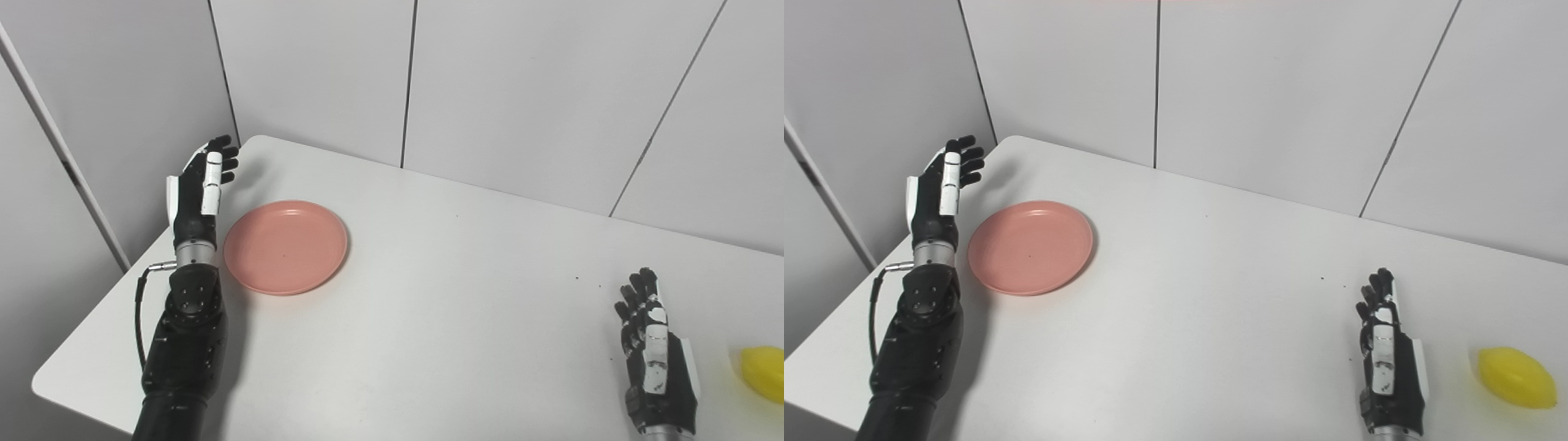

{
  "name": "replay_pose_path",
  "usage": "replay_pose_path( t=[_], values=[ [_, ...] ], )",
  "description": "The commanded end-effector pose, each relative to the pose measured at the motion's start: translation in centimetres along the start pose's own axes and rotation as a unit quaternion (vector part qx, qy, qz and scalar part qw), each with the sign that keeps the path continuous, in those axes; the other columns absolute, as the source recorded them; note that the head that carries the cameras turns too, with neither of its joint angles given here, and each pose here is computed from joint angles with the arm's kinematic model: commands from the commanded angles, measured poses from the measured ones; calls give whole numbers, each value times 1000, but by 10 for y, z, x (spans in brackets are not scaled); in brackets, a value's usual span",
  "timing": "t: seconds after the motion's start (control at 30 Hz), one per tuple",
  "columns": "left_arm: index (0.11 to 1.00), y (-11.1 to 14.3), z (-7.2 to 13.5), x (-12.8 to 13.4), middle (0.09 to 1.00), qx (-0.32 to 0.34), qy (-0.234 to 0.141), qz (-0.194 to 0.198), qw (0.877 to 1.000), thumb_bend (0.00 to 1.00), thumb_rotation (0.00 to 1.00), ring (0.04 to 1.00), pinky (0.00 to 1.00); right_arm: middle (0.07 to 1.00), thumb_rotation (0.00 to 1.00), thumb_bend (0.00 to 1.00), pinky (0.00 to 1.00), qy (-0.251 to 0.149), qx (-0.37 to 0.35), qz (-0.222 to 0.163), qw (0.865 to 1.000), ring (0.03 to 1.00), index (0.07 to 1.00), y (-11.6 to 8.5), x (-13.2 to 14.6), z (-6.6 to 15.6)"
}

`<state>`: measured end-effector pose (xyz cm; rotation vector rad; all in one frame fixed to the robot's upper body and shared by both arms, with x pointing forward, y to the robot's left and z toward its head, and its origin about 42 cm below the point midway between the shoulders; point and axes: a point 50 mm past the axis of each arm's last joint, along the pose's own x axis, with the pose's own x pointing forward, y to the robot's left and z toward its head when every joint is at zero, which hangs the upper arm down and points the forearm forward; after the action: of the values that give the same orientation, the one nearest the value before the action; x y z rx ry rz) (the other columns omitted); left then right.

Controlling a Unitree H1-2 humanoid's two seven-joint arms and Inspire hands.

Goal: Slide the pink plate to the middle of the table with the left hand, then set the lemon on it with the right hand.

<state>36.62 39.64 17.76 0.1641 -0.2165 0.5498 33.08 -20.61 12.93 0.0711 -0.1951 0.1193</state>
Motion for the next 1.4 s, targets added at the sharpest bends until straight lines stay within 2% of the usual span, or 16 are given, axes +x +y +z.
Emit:
replay_pose_path(
  t=[0.0,0.43,0.63,0.77,0.97,1.17,1.37],
  values=[
    [747,14,17,16,764,1,-36,3,999,668,1000,760,748,1000,1000,689,1000,-16,-1,2,1000,1000,1000,-6,-3,0],
    [804,39,1,12,816,13,21,-44,999,647,1000,833,853,1000,1000,692,1000,-19,-6,1,1000,1000,1000,-5,-3,0],
    [817,39,-11,14,828,9,32,-62,998,654,1000,831,822,1000,1000,690,1000,-17,-9,-1,1000,1000,1000,-3,-3,1],
    [819,33,-11,11,827,23,41,-80,996,642,1000,826,816,1000,1000,680,1000,-17,-4,-3,1000,1000,1000,-2,-3,2],
    [862,20,-11,5,869,18,40,-111,993,578,1000,878,896,1000,1000,681,1000,-21,-4,-4,1000,1000,1000,-3,-3,1],
    [861,9,-19,4,872,-15,42,-129,991,635,1000,889,942,1000,1000,678,1000,-21,-4,-5,1000,1000,1000,-2,-3,2],
    [863,1,-27,2,874,-26,51,-137,989,598,1000,883,904,1000,1000,677,1000,-22,-2,-6,1000,1000,1000,-2,-2,3]
  ],
)
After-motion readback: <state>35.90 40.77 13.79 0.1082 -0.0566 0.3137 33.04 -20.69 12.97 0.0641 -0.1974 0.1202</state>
